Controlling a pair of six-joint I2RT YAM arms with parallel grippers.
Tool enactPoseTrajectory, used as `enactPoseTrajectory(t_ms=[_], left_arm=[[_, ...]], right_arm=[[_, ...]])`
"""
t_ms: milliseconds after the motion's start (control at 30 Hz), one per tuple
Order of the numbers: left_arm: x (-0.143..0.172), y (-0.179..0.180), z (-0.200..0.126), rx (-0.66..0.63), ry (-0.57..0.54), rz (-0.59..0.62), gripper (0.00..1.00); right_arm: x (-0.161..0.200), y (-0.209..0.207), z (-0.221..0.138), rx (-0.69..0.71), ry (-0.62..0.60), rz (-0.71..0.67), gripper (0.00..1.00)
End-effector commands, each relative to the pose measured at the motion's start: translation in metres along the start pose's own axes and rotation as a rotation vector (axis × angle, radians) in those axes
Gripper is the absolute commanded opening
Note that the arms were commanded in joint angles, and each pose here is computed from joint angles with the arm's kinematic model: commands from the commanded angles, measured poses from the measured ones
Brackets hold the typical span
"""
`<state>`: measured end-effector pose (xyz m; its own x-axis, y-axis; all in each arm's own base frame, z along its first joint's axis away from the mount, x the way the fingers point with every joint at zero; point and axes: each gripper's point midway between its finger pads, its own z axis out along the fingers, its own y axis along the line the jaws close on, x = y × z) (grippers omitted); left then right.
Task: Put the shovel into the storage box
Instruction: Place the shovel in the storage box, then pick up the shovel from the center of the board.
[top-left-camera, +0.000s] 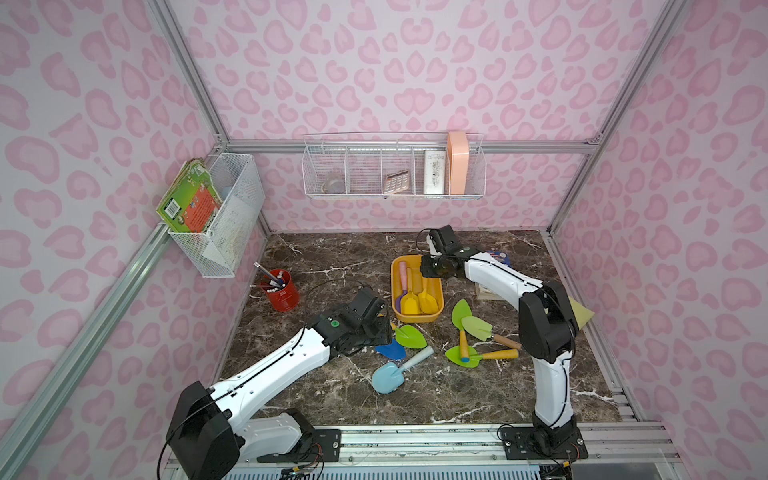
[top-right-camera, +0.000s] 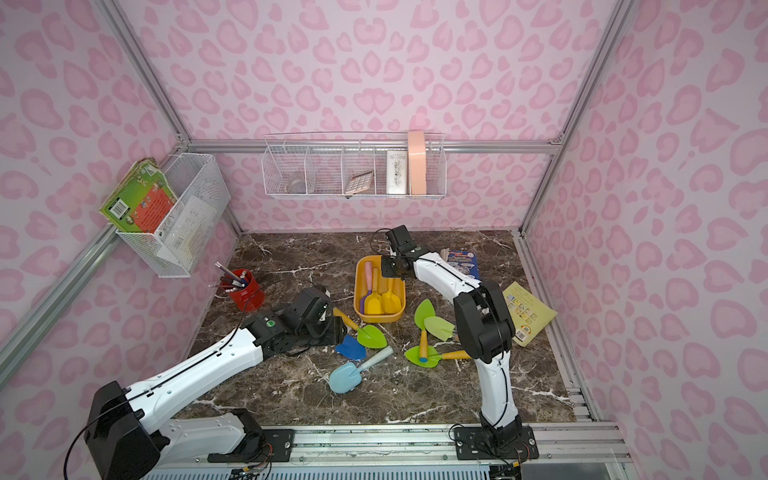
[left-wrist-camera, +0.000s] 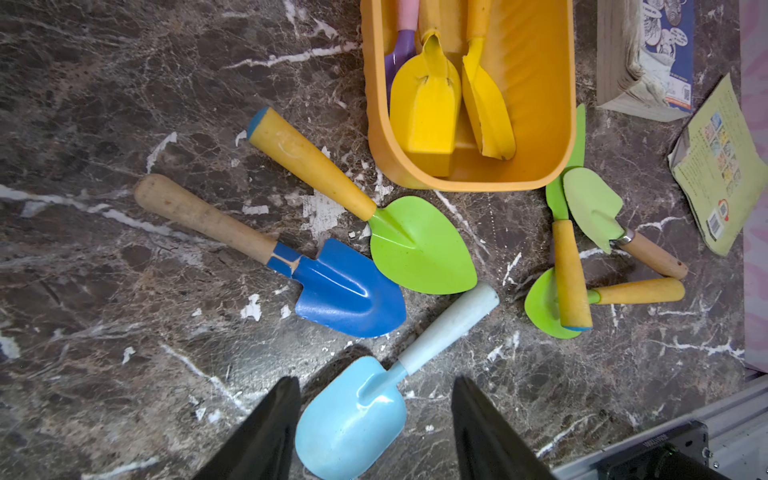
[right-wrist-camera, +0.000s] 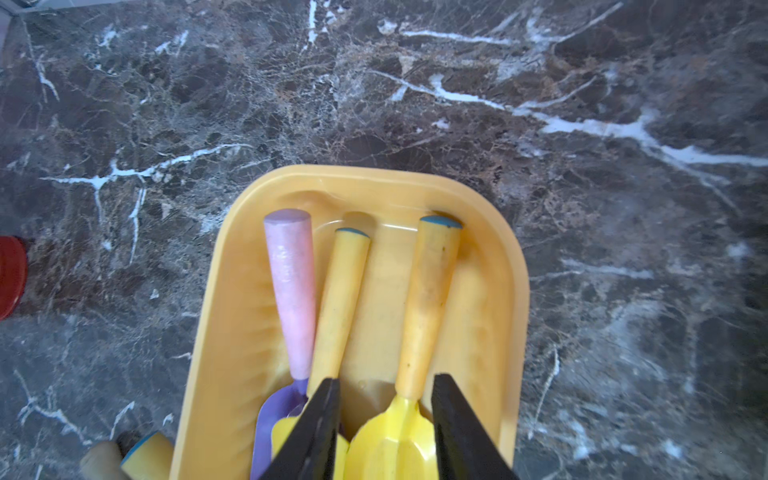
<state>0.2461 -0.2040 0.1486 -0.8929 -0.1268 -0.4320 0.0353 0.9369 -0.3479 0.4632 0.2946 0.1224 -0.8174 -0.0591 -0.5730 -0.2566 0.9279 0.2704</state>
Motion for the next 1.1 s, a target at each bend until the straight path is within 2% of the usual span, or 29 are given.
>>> enactPoseTrajectory(t_ms=[0, 233, 533, 633, 800, 1067], left_arm=[[-0.001, 0.003, -0.003, -0.018, -0.004, -0.002, 0.65], [-0.006, -0.01, -0.006, 0.048, -0.016, 0.003, 0.7], [-0.015, -0.027, -0.012, 0.083, -0.001, 0.023, 0.67], [-0.012, -0.037, -0.009, 0.1, 0.012, 0.041, 0.67], [-0.003, -0.057, -0.005, 0.117, 0.027, 0.094, 0.69], [0.015, -0.074, 0.01, 0.152, 0.083, 0.165, 0.7]], right_arm=[[-0.004, 0.009, -0.016, -0.031, -0.03, -0.02, 0.45], [0.004, 0.018, -0.059, -0.11, -0.105, -0.039, 0.51], [0.036, 0.02, -0.112, -0.22, -0.173, -0.072, 0.64], [0.046, 0.018, -0.123, -0.239, -0.173, -0.068, 0.7], [0.063, 0.003, -0.142, -0.245, -0.182, -0.04, 0.86], [0.094, -0.038, -0.164, -0.229, -0.203, 0.03, 0.81]])
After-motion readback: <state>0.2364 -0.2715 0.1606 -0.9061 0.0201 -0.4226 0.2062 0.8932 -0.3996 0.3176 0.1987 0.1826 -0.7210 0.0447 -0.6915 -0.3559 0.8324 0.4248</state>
